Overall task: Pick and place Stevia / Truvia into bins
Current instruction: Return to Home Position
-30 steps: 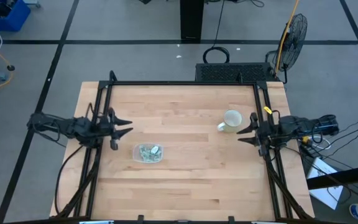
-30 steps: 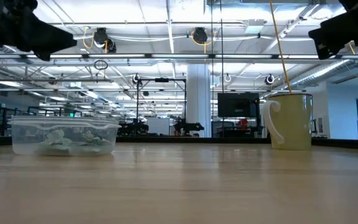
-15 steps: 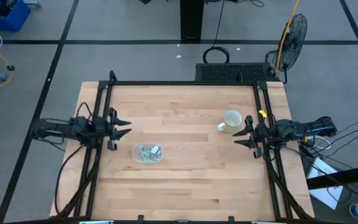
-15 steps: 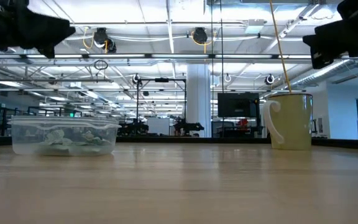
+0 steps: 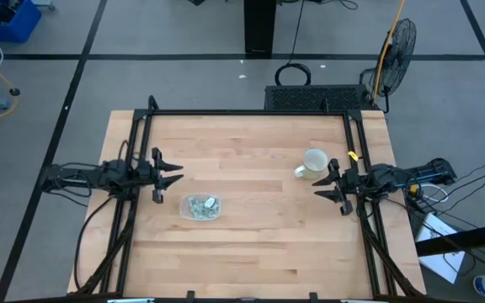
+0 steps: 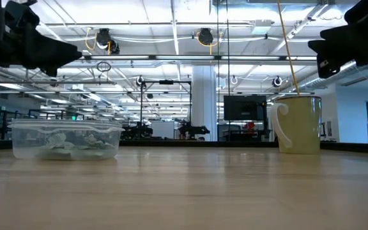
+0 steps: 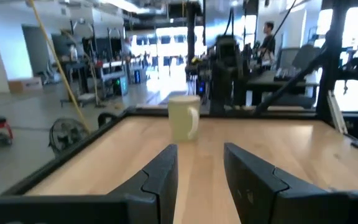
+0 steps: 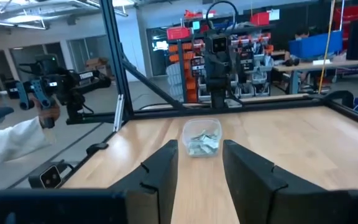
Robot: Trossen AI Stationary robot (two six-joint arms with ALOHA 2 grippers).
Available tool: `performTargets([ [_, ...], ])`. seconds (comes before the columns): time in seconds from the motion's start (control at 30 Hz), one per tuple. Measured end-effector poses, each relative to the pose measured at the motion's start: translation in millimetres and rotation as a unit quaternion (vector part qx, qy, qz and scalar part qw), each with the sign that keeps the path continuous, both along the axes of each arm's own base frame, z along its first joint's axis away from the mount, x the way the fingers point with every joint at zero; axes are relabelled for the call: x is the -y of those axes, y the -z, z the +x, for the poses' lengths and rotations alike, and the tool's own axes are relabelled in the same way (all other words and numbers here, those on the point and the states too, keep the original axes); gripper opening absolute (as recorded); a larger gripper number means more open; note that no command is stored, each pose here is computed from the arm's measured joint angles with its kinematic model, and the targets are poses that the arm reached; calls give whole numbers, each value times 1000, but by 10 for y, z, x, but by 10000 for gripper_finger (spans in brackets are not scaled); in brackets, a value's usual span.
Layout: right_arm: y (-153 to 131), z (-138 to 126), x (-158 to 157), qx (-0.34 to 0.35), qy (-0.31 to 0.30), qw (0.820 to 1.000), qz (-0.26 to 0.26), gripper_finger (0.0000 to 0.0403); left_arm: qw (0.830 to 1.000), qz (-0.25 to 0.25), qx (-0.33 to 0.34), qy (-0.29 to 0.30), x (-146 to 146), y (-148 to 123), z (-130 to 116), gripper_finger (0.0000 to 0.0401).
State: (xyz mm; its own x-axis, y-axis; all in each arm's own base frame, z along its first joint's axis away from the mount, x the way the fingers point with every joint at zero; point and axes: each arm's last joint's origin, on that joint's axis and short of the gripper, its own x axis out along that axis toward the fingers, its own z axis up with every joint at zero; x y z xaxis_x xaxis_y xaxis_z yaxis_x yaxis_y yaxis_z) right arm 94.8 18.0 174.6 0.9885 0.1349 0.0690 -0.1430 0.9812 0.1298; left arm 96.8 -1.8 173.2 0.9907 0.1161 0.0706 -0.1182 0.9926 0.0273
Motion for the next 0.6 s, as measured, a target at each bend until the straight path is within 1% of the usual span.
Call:
performTargets([
  [0.07,7,1,0,-3,0,1000,2,118,1000,-10,-10,-1,-4,19,1,136],
  [0.2,30,3,-1,-15,-1,1000,15,118,999,-39,-7,0,-5,20,1,136],
  [0.37,44,6,-2,-24,-2,999,28,118,1000,-30,-10,-1,-5,23,1,136],
  [0.6,44,6,-1,-24,-2,999,28,118,999,-37,-1,0,-5,10,1,136],
])
